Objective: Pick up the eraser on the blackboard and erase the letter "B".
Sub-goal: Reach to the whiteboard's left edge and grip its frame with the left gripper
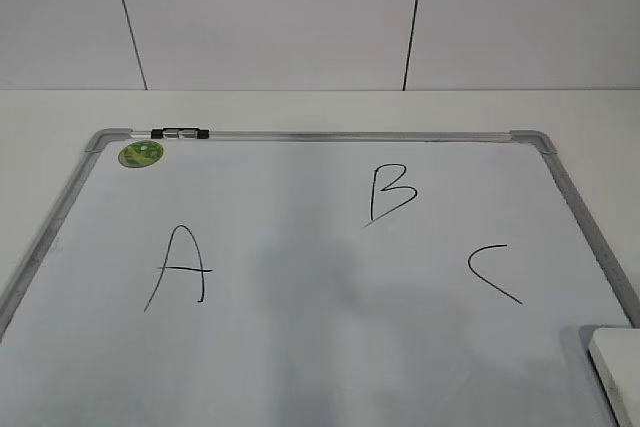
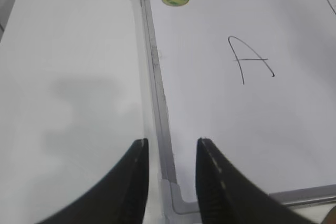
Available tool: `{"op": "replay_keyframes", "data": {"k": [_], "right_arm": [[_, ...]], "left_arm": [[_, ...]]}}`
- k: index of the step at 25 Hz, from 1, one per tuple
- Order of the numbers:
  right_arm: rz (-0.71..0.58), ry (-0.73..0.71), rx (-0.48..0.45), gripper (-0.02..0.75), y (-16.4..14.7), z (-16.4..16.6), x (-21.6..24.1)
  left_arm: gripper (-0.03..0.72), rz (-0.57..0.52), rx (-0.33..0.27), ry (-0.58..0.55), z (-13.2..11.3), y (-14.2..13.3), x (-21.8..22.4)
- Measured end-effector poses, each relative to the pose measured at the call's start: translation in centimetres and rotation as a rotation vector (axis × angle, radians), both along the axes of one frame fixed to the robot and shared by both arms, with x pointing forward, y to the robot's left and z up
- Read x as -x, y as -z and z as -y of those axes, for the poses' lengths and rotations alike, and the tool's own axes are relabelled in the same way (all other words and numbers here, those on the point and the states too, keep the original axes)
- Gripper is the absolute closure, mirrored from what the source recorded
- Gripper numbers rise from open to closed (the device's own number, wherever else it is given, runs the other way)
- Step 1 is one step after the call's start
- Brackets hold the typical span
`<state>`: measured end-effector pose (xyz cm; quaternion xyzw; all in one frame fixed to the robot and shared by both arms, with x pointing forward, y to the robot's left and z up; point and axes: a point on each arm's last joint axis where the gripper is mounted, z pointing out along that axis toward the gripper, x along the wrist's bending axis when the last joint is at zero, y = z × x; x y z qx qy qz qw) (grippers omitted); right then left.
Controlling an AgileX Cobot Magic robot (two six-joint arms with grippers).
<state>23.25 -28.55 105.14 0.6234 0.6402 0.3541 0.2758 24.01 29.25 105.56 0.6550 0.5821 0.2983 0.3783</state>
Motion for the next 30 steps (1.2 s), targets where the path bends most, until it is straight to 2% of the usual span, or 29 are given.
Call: {"op": "replay_keyframes", "data": {"k": [4, 7, 15, 19, 24, 30], "right_arm": [[-0.144, 0.000, -0.012, 0.167, -1.0, 0.0, -1.5], [-0.237, 0.006, -0.022, 0.167, -1.6, 0.1, -3.3], [-0.493, 0.042, -0.065, 0.166, -0.5, 0.2, -7.6], [-0.550, 0.043, -0.070, 0.166, -0.1, 0.2, -8.6], [-0.556, 0.044, -0.076, 0.167, -0.1, 0.2, -8.7], [-0.556, 0.044, -0.076, 0.166, -0.1, 0.2, -8.7]], "left_arm": [[0.450, -0.146, -0.010, 0.001, 0.1, -0.1, -2.2], [0.450, -0.194, -0.015, 0.000, 0.2, -0.9, -3.3], [0.450, -0.377, -0.043, -0.012, 0.2, -2.5, -6.2], [0.450, -0.496, -0.038, -0.035, 0.3, -3.9, -9.4], [0.450, -0.645, -0.047, -0.040, 0.6, -3.8, -14.6], [0.450, -0.707, -0.073, -0.051, 0.9, -2.3, -21.9]]}}
